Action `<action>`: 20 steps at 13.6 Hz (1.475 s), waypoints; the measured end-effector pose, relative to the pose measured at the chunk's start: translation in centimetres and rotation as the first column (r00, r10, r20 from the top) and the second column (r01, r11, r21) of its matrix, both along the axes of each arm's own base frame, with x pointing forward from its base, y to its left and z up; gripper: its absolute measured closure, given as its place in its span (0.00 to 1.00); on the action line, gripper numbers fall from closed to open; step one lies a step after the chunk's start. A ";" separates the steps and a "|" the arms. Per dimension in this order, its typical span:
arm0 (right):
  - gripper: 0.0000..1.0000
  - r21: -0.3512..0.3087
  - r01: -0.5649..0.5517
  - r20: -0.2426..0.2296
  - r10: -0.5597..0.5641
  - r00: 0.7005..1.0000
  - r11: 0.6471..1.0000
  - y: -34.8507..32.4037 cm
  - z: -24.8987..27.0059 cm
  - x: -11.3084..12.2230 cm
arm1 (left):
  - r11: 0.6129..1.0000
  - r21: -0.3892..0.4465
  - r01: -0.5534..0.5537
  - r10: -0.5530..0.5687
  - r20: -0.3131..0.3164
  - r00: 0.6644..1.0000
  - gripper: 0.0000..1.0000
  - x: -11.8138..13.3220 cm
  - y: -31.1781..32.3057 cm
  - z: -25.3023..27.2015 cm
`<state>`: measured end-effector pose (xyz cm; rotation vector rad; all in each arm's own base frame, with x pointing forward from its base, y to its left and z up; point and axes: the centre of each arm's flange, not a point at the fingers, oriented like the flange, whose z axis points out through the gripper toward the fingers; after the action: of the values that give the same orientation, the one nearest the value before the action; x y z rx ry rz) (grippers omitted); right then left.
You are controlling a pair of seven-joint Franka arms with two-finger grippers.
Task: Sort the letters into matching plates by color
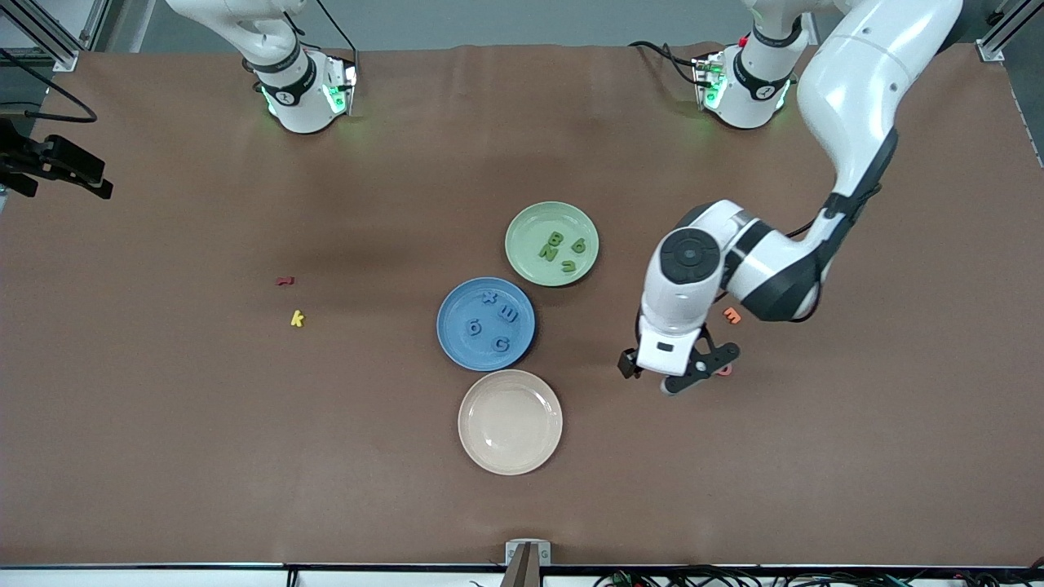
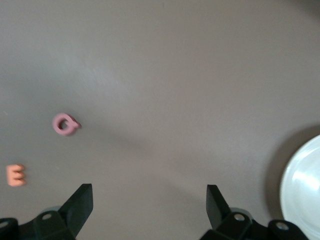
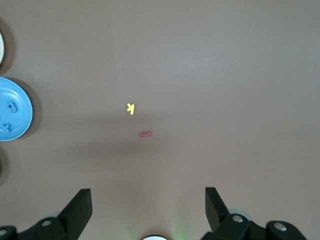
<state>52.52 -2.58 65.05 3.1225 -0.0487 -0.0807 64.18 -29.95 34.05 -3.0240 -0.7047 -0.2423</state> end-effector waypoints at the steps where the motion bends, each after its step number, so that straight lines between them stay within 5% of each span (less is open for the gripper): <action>1: 0.00 0.000 -0.003 0.006 0.003 1.000 1.000 0.2 0.1 0.1 | 1.000 -0.014 0.027 -0.027 -0.002 1.000 0.00 0.5 1.5 2.1; 9: 0.00 0.039 0.004 0.038 -0.005 0.999 0.999 0.0 0.4 0.3 | 0.967 0.032 0.254 -0.253 -0.019 0.967 0.00 1.4 14.4 14.1; 15: 0.00 0.040 -0.007 0.036 0.006 0.999 0.999 0.2 0.5 -0.2 | 0.934 0.070 0.349 -0.338 -0.139 0.931 0.00 -2.5 16.0 19.4; 20: 0.00 0.037 -0.013 0.038 0.012 0.999 0.999 0.2 0.6 -0.5 | 0.953 -0.030 0.302 -0.303 -0.163 0.939 0.00 -7.1 19.1 26.2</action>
<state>51.98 -2.37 65.65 3.1610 -0.0285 -0.0233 57.12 -10.88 60.23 -3.0971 -0.2260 0.0079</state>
